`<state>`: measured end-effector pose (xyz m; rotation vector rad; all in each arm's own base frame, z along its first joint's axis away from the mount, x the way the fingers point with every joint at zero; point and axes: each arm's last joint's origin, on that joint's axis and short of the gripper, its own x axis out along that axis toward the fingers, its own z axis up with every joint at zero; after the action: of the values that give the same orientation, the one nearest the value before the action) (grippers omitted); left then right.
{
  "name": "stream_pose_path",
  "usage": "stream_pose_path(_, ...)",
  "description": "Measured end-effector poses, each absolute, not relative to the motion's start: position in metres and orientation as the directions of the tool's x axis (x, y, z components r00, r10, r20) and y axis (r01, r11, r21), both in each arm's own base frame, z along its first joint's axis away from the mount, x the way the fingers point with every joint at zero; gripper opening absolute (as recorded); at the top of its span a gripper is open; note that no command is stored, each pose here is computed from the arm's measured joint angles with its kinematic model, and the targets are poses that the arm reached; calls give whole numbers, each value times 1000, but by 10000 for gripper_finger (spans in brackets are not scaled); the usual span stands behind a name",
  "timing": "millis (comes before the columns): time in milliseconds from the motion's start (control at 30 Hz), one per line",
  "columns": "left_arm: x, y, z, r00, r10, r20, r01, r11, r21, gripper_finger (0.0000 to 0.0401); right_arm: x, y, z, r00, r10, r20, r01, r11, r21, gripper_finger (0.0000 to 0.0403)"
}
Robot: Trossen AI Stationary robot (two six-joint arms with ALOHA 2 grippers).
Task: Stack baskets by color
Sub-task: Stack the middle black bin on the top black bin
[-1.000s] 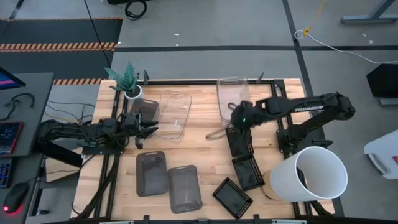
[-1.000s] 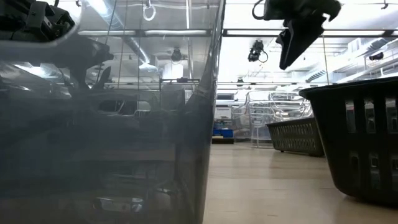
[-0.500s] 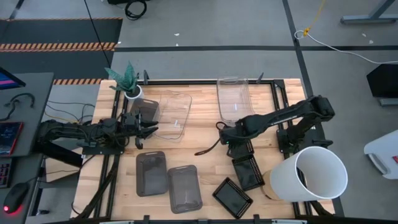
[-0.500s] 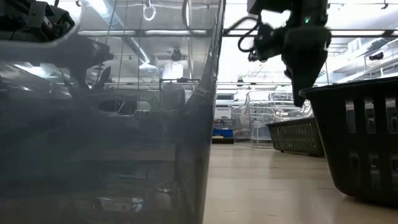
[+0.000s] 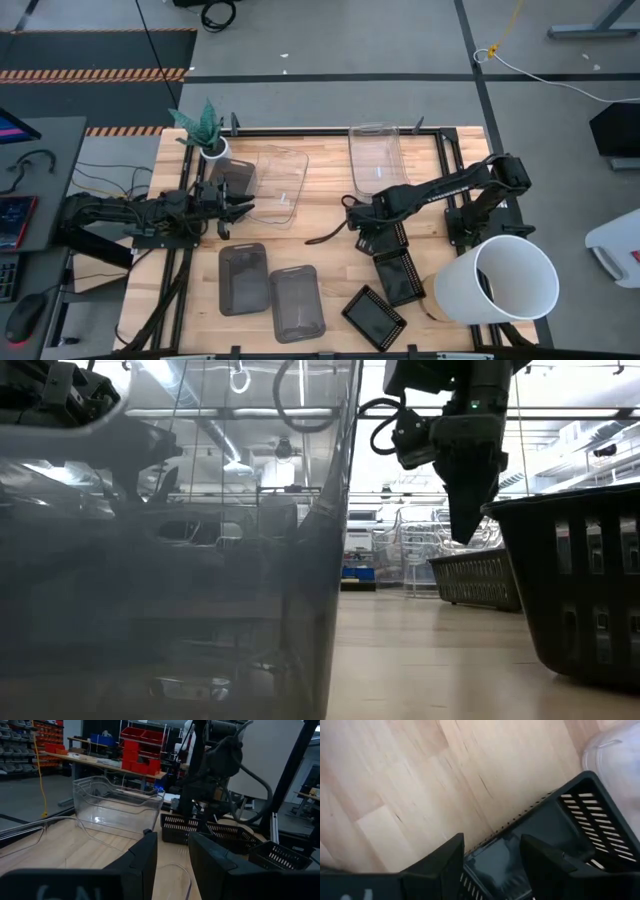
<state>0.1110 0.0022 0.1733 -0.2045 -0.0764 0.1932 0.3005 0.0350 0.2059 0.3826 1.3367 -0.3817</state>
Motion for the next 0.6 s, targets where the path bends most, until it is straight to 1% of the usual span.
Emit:
stream_pose_path(100, 111, 2, 173, 979, 198, 56, -183, 961, -209, 119, 297, 37, 210, 181, -14, -983, 441, 895, 69, 197)
stream_pose_path(167, 111, 2, 173, 979, 198, 56, -182, 961, -209, 119, 294, 44, 217, 205, 22, -979, 356, 930, 96, 197)
stream_pose_path(300, 111, 2, 173, 979, 198, 56, -183, 961, -209, 119, 290, 71, 227, 245, 56, -968, 70, 995, 75, 197)
stream_pose_path(367, 111, 2, 173, 979, 198, 56, -183, 961, -209, 119, 287, 89, 230, 261, 64, -963, -96, 995, 40, 195)
stream_pose_path(433, 111, 2, 173, 979, 198, 56, -183, 961, -209, 119, 282, 107, 229, 258, 59, -964, -187, 982, 10, 192)
stream_pose_path(467, 111, 2, 173, 979, 198, 56, -183, 961, -209, 119, 280, 114, 227, 256, 53, -965, -188, 982, 4, 190)
stream_pose_path(500, 111, 2, 173, 979, 198, 56, -183, 961, -209, 119, 280, 119, 226, 258, 48, -965, -154, 988, 8, 188)
stream_pose_path(600, 111, 2, 173, 978, 199, 56, -183, 961, -209, 119, 274, 125, 228, 214, 47, -976, 35, 998, 56, 182)
